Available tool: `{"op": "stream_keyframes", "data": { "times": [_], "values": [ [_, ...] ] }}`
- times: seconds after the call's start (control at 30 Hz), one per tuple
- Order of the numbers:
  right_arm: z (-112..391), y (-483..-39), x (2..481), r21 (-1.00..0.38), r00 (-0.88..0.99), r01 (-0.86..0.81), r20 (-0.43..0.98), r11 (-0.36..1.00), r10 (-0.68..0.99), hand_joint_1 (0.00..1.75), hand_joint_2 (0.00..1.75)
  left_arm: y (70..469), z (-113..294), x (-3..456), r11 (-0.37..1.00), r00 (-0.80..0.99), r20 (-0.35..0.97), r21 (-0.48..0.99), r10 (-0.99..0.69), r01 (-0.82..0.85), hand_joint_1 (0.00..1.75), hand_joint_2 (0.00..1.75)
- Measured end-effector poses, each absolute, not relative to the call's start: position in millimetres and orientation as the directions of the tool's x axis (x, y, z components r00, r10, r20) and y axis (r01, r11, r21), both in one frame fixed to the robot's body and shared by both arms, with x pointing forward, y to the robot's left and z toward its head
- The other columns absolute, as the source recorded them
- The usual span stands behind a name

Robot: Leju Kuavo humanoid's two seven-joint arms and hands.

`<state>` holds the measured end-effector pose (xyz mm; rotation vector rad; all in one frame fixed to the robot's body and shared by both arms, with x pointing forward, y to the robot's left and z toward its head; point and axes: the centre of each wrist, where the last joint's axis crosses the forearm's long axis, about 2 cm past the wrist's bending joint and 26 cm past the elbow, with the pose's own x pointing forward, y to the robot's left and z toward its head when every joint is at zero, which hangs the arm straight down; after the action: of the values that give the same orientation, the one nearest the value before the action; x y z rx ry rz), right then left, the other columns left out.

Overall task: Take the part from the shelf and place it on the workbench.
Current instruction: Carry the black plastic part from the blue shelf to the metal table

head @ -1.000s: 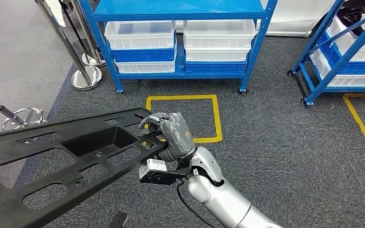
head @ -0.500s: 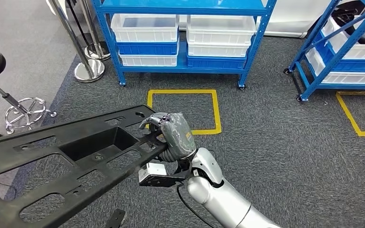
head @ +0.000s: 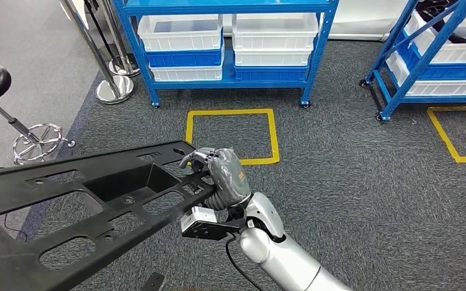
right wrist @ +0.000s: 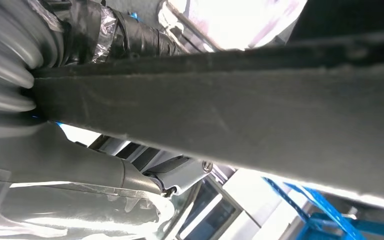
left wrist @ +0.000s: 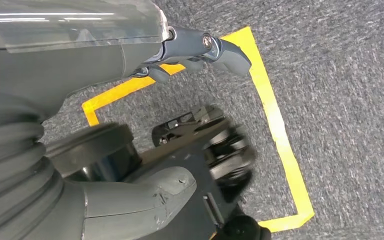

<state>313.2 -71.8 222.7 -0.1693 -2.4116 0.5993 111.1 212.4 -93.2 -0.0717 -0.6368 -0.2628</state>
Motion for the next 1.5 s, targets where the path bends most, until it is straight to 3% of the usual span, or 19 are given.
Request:
{"op": "stream_keyframes", "data": {
  "times": [0.5,1.5],
  "values": [
    [219.5,-77.6,308.7,-0.432,-0.795,-0.097,0.576,0.897,0.191,1.75,1.75,221.5,-94.3,111.8,0.97,0.761,0.614,0.026,-0.208,0.243,0.0,1.75],
    [221.2,-89.2,294.9,-0.379,-0.824,-0.063,0.542,0.923,0.166,1.75,1.75,241.3,-95.7,115.6,0.97,0.761,0.608,0.07,-0.226,0.232,0.0,1.75]
  ]
}}
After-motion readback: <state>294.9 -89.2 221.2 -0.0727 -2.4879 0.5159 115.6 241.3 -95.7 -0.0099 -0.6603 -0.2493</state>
